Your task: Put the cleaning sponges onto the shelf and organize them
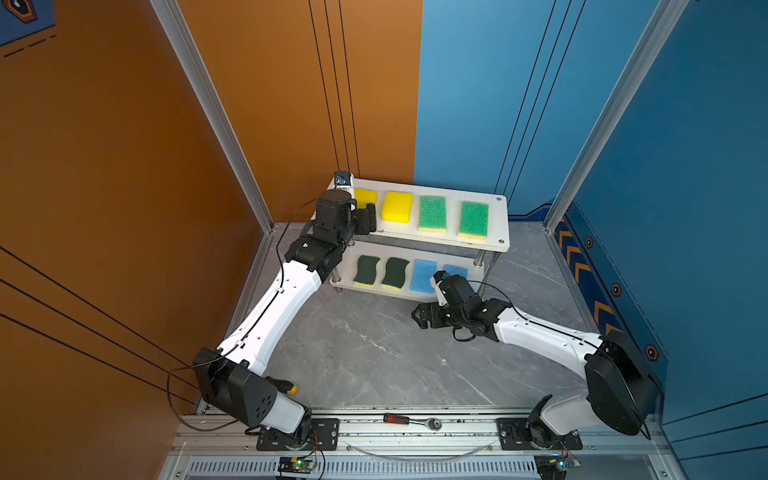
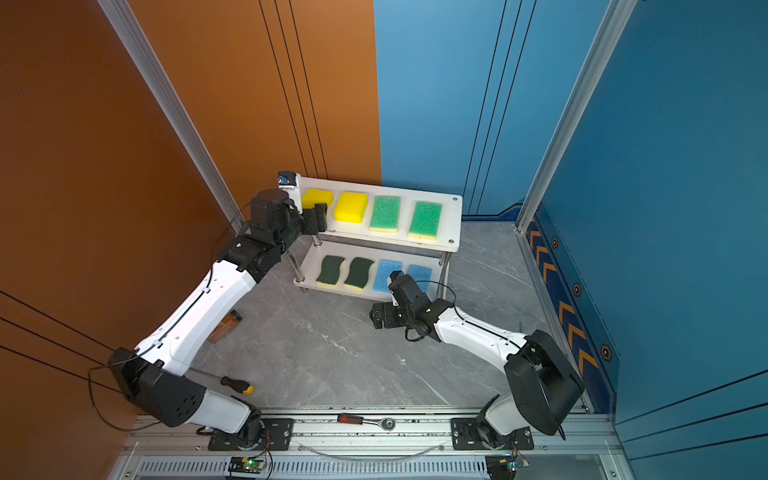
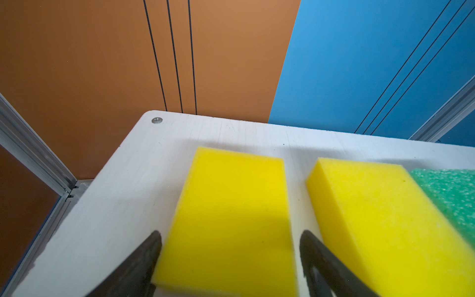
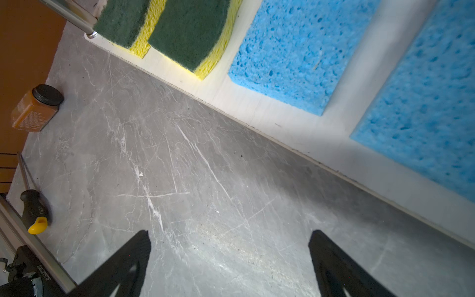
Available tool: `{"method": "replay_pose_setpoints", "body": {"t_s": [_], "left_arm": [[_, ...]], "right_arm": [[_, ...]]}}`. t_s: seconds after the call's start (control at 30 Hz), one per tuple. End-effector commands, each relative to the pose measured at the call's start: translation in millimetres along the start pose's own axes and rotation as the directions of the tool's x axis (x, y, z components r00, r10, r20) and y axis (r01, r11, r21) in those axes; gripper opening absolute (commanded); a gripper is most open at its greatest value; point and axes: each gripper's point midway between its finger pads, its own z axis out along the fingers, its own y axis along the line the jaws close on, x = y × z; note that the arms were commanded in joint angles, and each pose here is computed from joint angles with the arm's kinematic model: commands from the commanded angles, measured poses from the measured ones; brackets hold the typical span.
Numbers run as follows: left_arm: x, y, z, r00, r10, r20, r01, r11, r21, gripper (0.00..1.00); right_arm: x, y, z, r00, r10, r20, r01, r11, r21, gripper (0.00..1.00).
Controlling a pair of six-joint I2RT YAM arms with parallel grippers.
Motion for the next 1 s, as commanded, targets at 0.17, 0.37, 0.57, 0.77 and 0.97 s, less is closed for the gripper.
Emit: {"method": "replay_pose_setpoints", "body": {"t_s": [0.17, 0.37, 0.57, 0.77, 0.97], "left_arm": [[-13, -9, -29, 0.999, -0.035, 0.032, 0.033, 0.997, 0.065, 0.95], [-26, -8, -62, 0.995, -0.041, 0.086, 0.034, 0.996, 0.077, 0.98], [3, 11, -76, 0.993, 0.043, 0.106, -0.047, 0.998, 0.035, 0.98], [67, 56, -74, 0.996, 0.064, 0.058, -0.061, 0.997, -0.052, 0.97], [159, 128, -70, 0.997, 0.063, 0.038, -0.051, 0.966, -0.252, 0.98]], "right_arm": [[4, 18, -28, 0.99, -0.133, -0.037, 0.129, 0.987, -0.093, 0.97], [-4, 20, -65, 0.968, -0.25, -0.036, 0.248, 0.967, -0.06, 0.98], [-36, -15, -106, 0.952, -0.295, 0.085, 0.294, 0.955, 0.032, 1.0], [-75, -83, -140, 0.956, -0.16, 0.247, 0.136, 0.985, 0.11, 1.0], [-95, -172, -158, 0.899, 0.026, 0.438, -0.091, 0.987, 0.129, 1.0]]}}
